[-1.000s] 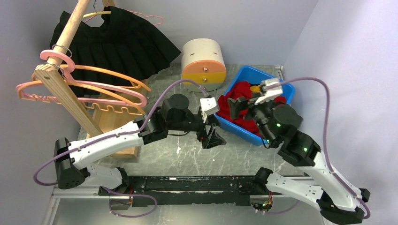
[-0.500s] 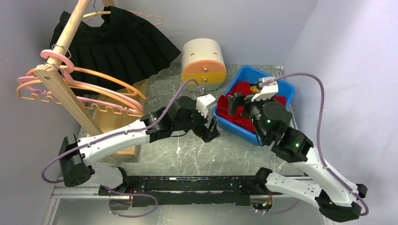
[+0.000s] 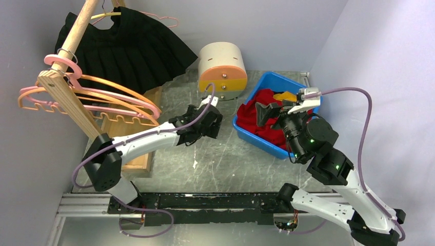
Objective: Remove the skirt from the hanger
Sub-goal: Adjust the clothesline at the center of the board, then pick up the hanger from the clothesline, then remove the skirt from the hanger.
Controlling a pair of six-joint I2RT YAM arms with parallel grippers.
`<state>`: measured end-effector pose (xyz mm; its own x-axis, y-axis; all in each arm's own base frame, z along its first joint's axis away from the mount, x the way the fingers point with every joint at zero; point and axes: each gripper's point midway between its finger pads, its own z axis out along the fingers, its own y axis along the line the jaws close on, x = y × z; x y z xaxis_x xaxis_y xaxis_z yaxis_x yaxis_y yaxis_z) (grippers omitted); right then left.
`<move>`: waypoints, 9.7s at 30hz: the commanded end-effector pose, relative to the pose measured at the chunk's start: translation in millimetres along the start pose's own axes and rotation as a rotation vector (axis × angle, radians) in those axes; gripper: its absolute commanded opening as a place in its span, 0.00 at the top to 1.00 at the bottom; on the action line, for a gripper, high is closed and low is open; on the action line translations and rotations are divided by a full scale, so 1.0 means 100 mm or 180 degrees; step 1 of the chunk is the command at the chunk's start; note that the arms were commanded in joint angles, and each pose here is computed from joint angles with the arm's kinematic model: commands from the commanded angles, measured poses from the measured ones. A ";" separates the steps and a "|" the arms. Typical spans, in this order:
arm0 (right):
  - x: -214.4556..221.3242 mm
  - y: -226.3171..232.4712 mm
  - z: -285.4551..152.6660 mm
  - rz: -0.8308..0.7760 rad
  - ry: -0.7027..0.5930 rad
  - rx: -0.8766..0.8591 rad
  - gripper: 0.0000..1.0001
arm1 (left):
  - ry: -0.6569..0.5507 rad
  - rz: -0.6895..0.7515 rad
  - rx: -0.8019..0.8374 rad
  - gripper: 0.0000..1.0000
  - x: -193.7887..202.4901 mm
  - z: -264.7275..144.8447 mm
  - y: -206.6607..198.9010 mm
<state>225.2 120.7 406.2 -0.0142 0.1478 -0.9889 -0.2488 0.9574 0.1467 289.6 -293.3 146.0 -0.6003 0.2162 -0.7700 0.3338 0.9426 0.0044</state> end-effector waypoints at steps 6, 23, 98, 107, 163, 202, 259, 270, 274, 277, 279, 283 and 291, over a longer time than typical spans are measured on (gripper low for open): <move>-0.01 0.04 -0.05 0.0162 0.0004 -0.0098 0.00 | -0.0100 -0.0056 -0.1257 0.02 -0.12 0.55 1.16; -0.03 -0.01 -0.20 0.0312 -0.0029 -0.0185 0.00 | 0.0006 -0.0523 -0.1443 0.01 -0.09 0.95 2.32; 0.01 0.11 -0.23 0.0303 -0.0040 -0.0454 0.00 | -0.0175 0.1254 -0.0080 0.48 -0.19 0.63 1.68; -0.01 0.45 0.00 0.0222 0.0044 -0.0689 0.00 | -0.0180 0.0756 0.0880 0.09 -0.01 0.03 0.95; 0.44 3.19 2.56 -0.0271 0.0002 -0.2761 0.50 | -0.0088 0.0689 0.1641 0.13 1.59 -0.79 -0.88; -0.09 2.65 1.55 -0.0183 -0.0048 -0.3061 1.00 | -0.0215 0.0612 0.1756 0.08 1.26 -0.93 -1.06; 0.51 0.87 -0.01 0.0042 0.0122 -0.2327 1.00 | -0.1875 -0.0367 0.1805 0.41 -2.37 -2.03 -0.84; 0.52 0.80 -0.02 -0.0044 0.0156 -0.2199 1.00 | -0.1934 -0.0504 0.1622 0.27 -2.22 -2.11 -0.57; 0.50 0.80 -0.03 -0.0037 0.0148 -0.2213 1.00 | -0.1968 -0.0539 0.1497 0.19 -2.23 -2.14 -0.44; 0.46 0.84 -0.06 -0.0013 0.0115 -0.2279 1.00 | -0.2000 -0.0537 0.1489 0.18 -2.32 -2.09 -0.43; 0.44 0.86 -0.07 -0.0007 0.0120 -0.2326 1.00 | -0.1990 -0.0458 0.1542 0.22 -2.37 -2.05 -0.49; 0.41 0.89 -0.10 0.0016 0.0129 -0.2381 1.00 | -0.1988 -0.0341 0.1685 0.31 -2.42 -1.97 -0.64; 0.42 0.90 -0.17 0.0089 0.0246 -0.2413 1.00 | -0.2335 -0.0224 0.1316 0.68 -2.65 -1.88 -0.49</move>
<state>198.3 209.3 321.8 -0.2312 0.0409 -0.9720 -0.7970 0.5651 0.2133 279.7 -361.2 436.9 -0.1919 -0.1490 -0.9700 0.6677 0.7046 -0.2404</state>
